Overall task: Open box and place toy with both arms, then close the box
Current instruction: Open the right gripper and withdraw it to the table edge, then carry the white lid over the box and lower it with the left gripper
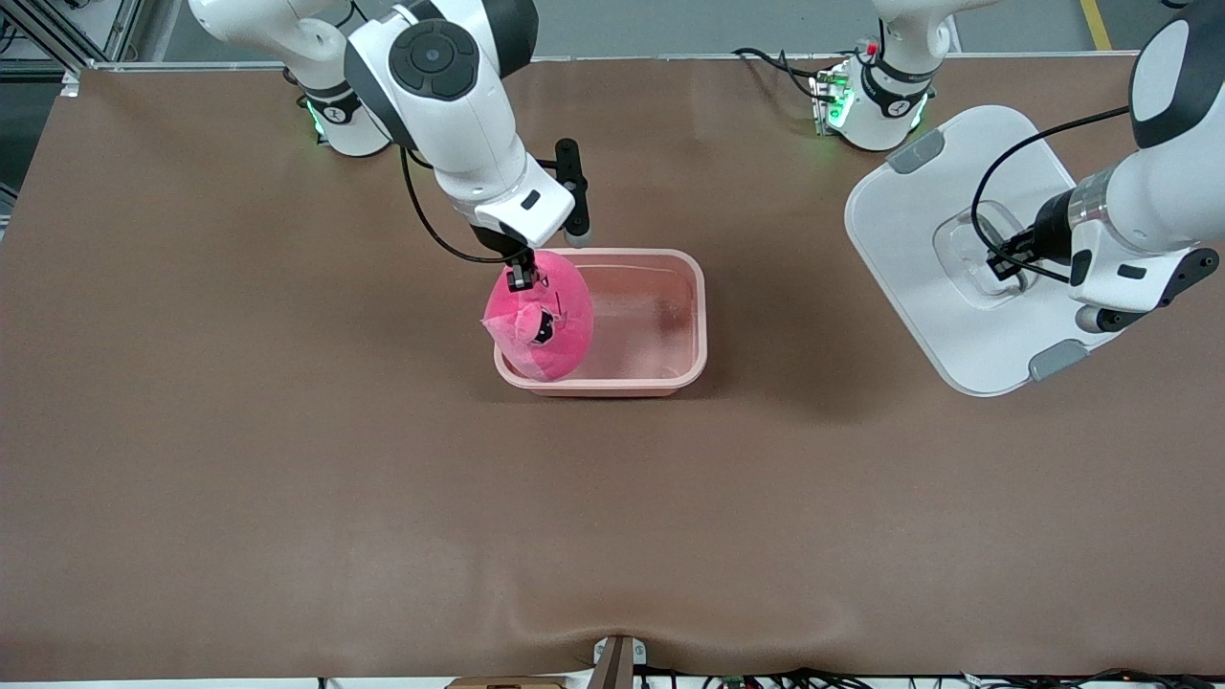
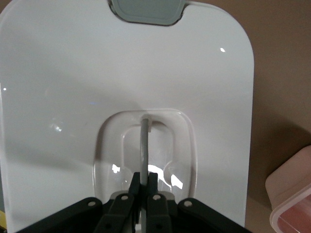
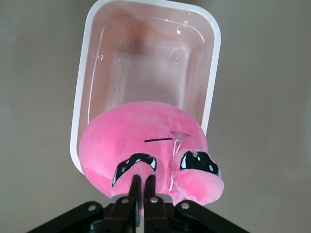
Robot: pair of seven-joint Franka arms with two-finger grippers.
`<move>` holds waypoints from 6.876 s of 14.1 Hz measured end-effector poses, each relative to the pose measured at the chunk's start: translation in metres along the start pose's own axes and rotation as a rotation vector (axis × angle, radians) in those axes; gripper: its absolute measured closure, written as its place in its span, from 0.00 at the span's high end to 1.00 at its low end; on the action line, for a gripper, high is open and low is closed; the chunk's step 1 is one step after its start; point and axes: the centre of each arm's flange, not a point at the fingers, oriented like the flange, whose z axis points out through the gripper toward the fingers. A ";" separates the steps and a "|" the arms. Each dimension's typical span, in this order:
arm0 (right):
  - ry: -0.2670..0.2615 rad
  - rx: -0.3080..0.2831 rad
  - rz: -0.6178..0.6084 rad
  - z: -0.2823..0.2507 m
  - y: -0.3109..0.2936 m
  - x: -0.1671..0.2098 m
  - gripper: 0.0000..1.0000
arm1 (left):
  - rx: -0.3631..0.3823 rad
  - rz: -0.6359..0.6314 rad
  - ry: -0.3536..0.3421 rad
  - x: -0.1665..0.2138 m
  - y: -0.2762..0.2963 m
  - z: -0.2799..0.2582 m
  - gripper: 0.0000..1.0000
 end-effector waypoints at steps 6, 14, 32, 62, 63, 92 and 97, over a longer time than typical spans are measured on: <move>0.001 -0.015 -0.005 -0.003 0.017 -0.028 0.68 | -0.001 -0.001 0.003 -0.001 0.000 -0.001 0.07; -0.044 0.046 0.321 -0.028 0.045 -0.151 1.00 | 0.014 -0.009 0.005 -0.011 -0.003 0.002 0.07; -0.020 0.147 1.452 -0.099 0.011 -0.459 1.00 | 0.021 0.020 0.011 -0.023 0.013 0.006 0.07; -0.115 0.085 1.708 -0.123 -0.005 -0.479 1.00 | -0.475 -0.892 0.082 -0.177 0.291 0.039 0.07; -0.112 0.080 1.704 -0.125 -0.004 -0.477 1.00 | -0.498 -0.912 0.086 -0.178 0.294 0.039 0.07; -0.102 0.094 1.750 -0.126 0.004 -0.460 1.00 | -0.566 -1.014 0.193 -0.248 0.369 0.117 0.07; -0.100 0.090 1.752 -0.126 0.005 -0.460 1.00 | -0.496 -1.029 0.218 -0.274 0.372 0.151 0.07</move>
